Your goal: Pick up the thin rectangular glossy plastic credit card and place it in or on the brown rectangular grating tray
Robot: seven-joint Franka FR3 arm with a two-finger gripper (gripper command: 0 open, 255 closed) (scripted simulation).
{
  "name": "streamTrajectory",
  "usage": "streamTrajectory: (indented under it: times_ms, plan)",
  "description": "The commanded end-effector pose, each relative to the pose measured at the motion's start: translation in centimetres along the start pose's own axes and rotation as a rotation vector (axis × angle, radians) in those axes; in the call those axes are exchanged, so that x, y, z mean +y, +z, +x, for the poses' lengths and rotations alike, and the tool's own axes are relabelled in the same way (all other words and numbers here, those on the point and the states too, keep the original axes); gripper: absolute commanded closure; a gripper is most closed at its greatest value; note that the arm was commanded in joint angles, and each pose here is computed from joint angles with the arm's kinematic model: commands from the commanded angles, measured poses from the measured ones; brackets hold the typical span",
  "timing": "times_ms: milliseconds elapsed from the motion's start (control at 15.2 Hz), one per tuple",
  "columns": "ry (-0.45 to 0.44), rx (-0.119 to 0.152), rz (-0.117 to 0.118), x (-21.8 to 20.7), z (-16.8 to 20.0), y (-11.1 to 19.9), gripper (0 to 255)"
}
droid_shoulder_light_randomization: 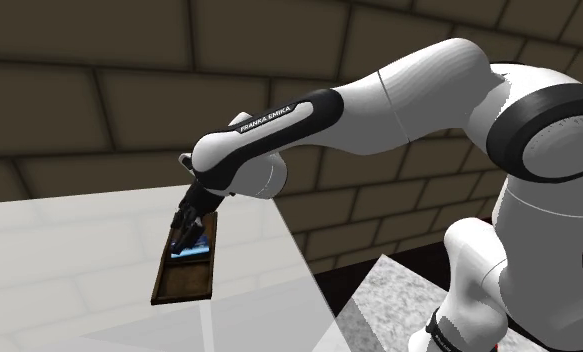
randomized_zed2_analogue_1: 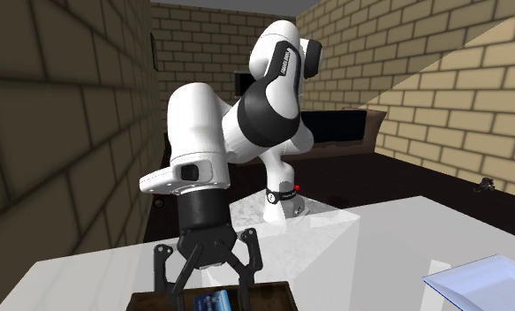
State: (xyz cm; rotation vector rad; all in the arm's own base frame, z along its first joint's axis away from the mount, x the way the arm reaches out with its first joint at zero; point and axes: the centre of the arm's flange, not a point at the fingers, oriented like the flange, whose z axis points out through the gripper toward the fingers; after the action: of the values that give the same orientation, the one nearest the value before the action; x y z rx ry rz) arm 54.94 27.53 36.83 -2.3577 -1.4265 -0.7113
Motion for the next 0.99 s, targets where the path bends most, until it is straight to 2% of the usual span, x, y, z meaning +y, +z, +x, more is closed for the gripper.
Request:
streamTrajectory:
  times_ms: [0, 198, 462, 924]
  plan:
    - [0.0, 0.0, 0.0, 0.0, 0.0, 0.0, 0]
    - [0.0, 0.0, 0.0, 0.0, 0.0, 0.0, 0]
    - [0.0, 0.0, 0.0, 0.0, 0.0, -5.0, 0]
    - [0.0, 0.0, 0.0, 0.0, 0.0, -5.0, 0]
